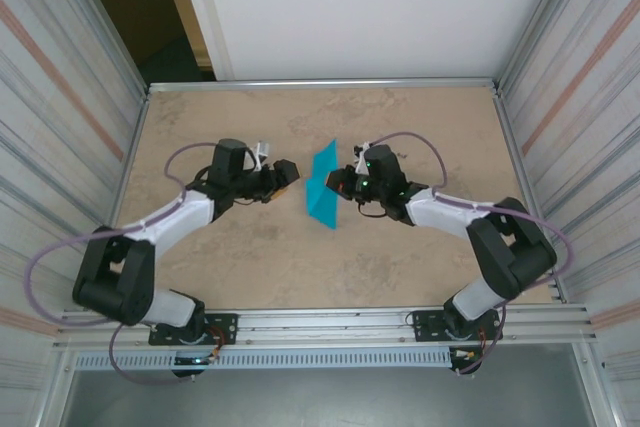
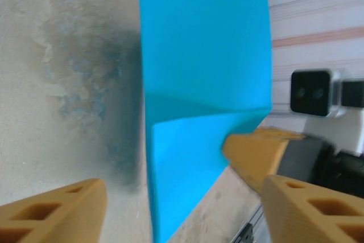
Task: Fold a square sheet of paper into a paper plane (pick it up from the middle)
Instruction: Turn over the paper at the center of the table.
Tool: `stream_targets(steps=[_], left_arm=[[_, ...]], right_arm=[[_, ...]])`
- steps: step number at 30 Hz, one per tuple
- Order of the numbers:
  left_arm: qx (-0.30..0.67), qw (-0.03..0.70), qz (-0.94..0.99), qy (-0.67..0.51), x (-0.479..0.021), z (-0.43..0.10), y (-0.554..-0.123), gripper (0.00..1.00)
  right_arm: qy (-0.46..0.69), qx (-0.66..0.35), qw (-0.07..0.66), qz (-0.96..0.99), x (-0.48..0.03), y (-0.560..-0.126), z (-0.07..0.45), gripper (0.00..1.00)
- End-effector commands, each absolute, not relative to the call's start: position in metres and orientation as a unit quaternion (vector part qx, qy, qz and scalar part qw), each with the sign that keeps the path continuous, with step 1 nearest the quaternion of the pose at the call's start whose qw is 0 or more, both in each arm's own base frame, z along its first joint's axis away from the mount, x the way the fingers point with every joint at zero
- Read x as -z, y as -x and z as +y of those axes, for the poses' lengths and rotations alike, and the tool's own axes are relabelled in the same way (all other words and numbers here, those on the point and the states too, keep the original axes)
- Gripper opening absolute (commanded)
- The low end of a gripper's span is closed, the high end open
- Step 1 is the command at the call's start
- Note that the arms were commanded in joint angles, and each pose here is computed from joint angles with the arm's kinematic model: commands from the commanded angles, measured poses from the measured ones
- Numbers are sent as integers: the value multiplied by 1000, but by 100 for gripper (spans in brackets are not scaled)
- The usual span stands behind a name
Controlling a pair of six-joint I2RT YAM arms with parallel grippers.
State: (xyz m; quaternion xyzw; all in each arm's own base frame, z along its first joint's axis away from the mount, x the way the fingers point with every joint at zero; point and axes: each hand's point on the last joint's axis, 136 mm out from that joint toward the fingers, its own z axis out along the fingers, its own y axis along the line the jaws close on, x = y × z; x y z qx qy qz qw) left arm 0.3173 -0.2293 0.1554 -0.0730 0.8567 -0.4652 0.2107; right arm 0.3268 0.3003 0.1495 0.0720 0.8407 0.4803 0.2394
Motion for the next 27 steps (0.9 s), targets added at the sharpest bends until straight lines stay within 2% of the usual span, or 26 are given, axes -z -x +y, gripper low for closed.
stream_targets(steps=[1,6,14,19,25,27], left_arm=[[516,256,815,63,-190,-229,-307,85],[574,282,767,50,-227,-232,-289,98],[614,286,735,-10,-261,-262,-278,97],[628,296,719,-22,-274,-267,-282,91],[637,309,705,-36,-279,-269,-282,76],[639,309,704,-40,-280,-270,-282,68]], right_arm=[[-30,-537,273,798,-200,-324,300,3],[-11,-588,282,758,-248,-318,298,3],[2,-642,268,719,-285,-309,298,4],[-2,-657,253,710,-291,-308,299,5],[-2,-661,246,709,-291,-308,299,5],[-3,-661,242,710,-289,-309,300,5]])
